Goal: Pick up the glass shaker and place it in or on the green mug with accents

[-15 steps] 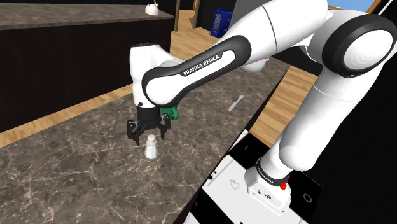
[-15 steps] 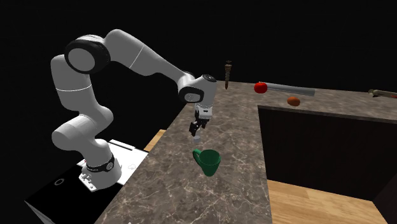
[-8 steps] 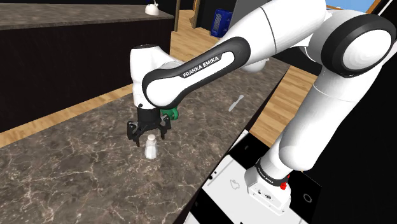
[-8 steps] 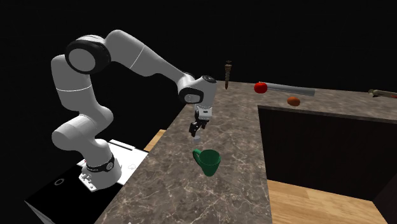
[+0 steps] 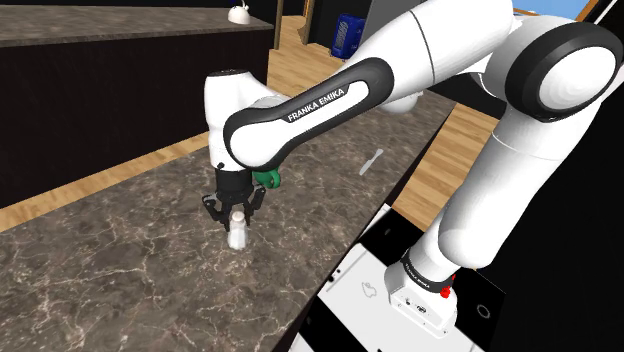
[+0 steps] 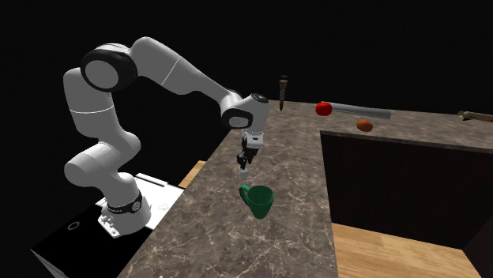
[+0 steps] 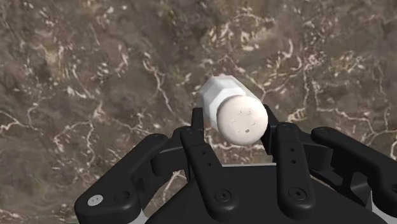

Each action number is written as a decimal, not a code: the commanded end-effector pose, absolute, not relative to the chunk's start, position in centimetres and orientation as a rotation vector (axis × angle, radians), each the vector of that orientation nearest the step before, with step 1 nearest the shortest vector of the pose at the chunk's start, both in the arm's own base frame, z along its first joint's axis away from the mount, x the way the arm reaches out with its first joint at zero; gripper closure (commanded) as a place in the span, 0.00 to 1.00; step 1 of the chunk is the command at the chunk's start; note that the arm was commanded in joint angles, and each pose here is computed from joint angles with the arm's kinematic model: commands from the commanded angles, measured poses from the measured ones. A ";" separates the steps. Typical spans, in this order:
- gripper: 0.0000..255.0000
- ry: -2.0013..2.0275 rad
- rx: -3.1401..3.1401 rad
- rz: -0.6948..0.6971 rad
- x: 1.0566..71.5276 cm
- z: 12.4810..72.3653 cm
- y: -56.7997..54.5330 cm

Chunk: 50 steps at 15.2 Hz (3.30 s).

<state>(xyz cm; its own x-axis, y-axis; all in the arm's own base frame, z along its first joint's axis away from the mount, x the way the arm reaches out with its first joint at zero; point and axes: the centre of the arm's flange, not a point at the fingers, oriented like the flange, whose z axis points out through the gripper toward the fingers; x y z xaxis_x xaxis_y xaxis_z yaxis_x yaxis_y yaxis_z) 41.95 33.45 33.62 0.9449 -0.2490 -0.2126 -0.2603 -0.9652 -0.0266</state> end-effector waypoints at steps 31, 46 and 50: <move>1.00 0.399 -3.045 0.324 42.0 48.9 33.5; 1.00 0.399 -3.045 0.324 50.0 51.7 21.4; 1.00 0.399 -3.045 0.324 53.0 52.0 17.1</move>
